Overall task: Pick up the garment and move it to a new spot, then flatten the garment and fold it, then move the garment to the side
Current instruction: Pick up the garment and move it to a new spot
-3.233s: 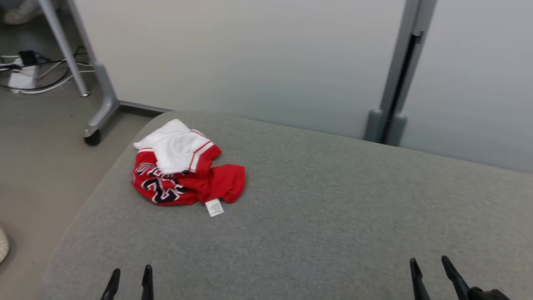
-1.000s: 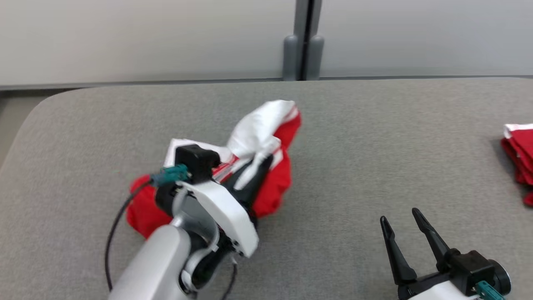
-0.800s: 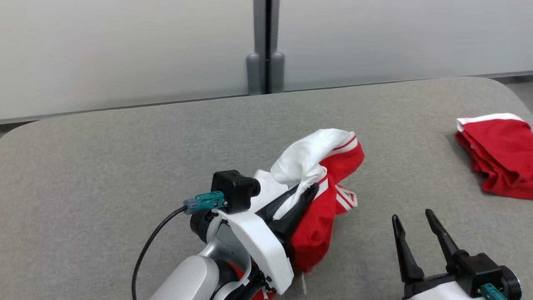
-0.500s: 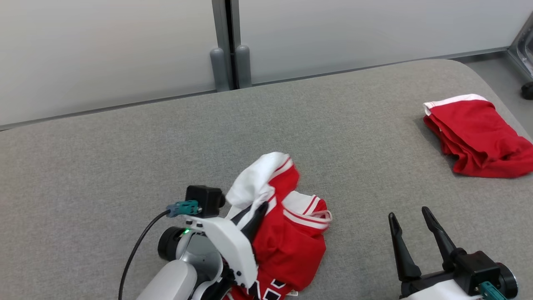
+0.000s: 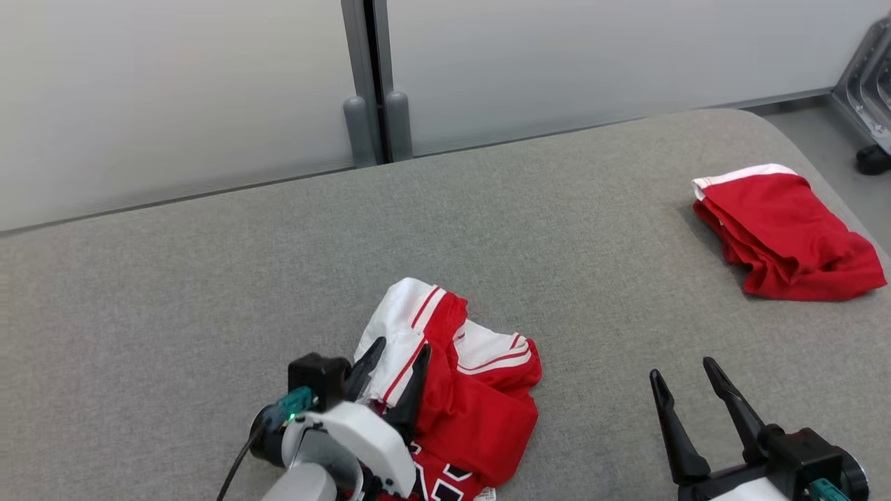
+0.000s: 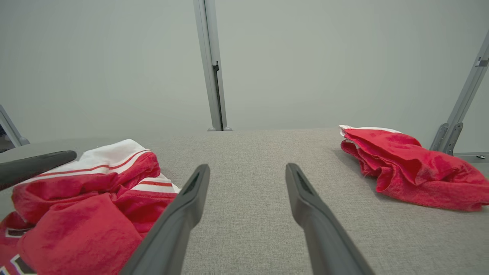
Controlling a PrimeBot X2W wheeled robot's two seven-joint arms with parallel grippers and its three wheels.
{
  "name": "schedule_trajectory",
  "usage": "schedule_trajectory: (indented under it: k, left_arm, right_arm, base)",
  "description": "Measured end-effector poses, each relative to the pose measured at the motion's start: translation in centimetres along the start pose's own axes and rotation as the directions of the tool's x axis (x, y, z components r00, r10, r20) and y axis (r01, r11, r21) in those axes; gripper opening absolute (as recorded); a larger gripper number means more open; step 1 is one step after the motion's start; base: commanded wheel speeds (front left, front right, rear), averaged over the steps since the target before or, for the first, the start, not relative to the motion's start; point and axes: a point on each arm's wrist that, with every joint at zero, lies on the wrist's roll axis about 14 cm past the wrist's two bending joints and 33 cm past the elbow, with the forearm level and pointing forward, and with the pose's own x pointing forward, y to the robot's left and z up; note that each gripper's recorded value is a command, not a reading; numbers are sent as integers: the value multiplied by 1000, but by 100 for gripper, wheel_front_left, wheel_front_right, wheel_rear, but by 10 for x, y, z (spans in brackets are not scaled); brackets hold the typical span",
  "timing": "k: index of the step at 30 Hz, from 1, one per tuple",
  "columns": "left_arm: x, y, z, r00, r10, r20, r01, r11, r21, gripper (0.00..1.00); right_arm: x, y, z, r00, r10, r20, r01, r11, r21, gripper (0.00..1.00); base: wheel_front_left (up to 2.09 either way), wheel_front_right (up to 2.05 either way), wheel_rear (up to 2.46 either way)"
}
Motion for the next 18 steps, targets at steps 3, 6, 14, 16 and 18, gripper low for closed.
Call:
schedule_trajectory:
  k: [3, 6, 14, 16, 18]
  left_arm:
    - [-23, 10, 13, 992, 58, 107, -62, 998, 30, 100]
    - [-55, 33, 21, 974, 142, 178, -157, 985, 69, 100]
    - [-151, 93, 33, 855, 418, 307, -452, 891, 48, 100]
    - [-172, 105, 29, 823, 473, 315, -510, 859, 40, 100]
    - [-187, 110, 29, 794, 510, 332, -545, 838, 16, 100]
  right_arm:
    - [-5, -3, 7, 1000, -8, 24, 9, 1000, -8, 100]
    - [-6, 1, 12, 999, 10, 42, -9, 1000, -19, 100]
    - [-11, 8, 8, 999, 43, 31, -42, 999, -32, 100]
    - [-13, 8, 2, 999, 43, 12, -43, 999, -29, 100]
    - [-15, 8, -3, 999, 45, -6, -46, 999, -26, 100]
  base:
    - [0, 0, 0]
    - [0, 0, 0]
    - [0, 0, 0]
    - [0, 0, 0]
    - [0, 0, 0]
